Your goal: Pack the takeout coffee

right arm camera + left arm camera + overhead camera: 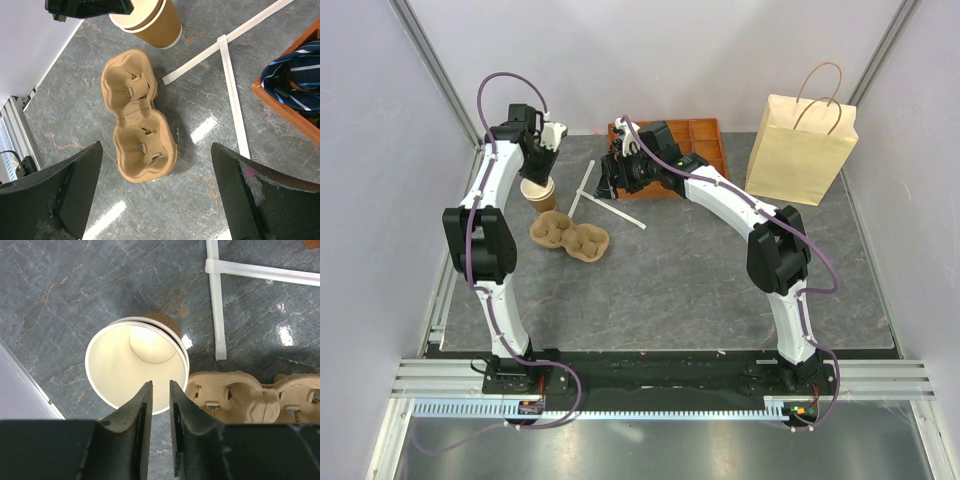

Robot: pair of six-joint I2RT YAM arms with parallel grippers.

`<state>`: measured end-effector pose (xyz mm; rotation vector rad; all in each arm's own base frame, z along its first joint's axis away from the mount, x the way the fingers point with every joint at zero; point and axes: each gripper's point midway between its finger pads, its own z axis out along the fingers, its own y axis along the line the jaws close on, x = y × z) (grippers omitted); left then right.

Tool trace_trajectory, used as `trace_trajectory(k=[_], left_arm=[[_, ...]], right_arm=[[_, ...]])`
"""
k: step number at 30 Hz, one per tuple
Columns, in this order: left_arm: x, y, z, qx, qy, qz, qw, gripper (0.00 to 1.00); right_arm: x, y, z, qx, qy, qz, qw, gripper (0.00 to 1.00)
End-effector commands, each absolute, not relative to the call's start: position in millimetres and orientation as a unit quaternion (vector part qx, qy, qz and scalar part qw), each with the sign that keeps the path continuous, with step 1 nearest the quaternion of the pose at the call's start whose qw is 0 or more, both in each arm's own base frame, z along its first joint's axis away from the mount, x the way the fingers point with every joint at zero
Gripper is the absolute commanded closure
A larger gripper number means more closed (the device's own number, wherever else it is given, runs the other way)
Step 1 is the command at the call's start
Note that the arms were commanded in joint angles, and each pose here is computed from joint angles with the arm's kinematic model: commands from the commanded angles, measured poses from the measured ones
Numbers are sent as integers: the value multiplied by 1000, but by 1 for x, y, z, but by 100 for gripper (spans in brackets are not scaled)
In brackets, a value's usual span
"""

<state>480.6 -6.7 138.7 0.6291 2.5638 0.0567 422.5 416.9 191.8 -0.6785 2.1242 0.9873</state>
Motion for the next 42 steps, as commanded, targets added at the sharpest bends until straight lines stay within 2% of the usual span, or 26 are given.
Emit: trace_trajectory(k=[1, 13, 18, 25, 42], left_arm=[[480, -13, 147, 243, 934, 1, 262, 69], [468, -17, 128, 253, 938, -15, 235, 69], [470, -15, 125, 251, 940, -10, 232, 76], [473, -16, 136, 248, 937, -10, 246, 72], [477, -20, 156, 247, 930, -16, 270, 72]], right_arm=[[424, 419, 219, -264, 798, 397, 369, 2], [431, 422, 217, -257, 797, 397, 377, 2], [435, 428, 220, -246, 794, 408, 378, 2], [436, 431, 217, -247, 793, 412, 375, 2], [436, 434, 212, -245, 793, 418, 369, 2]])
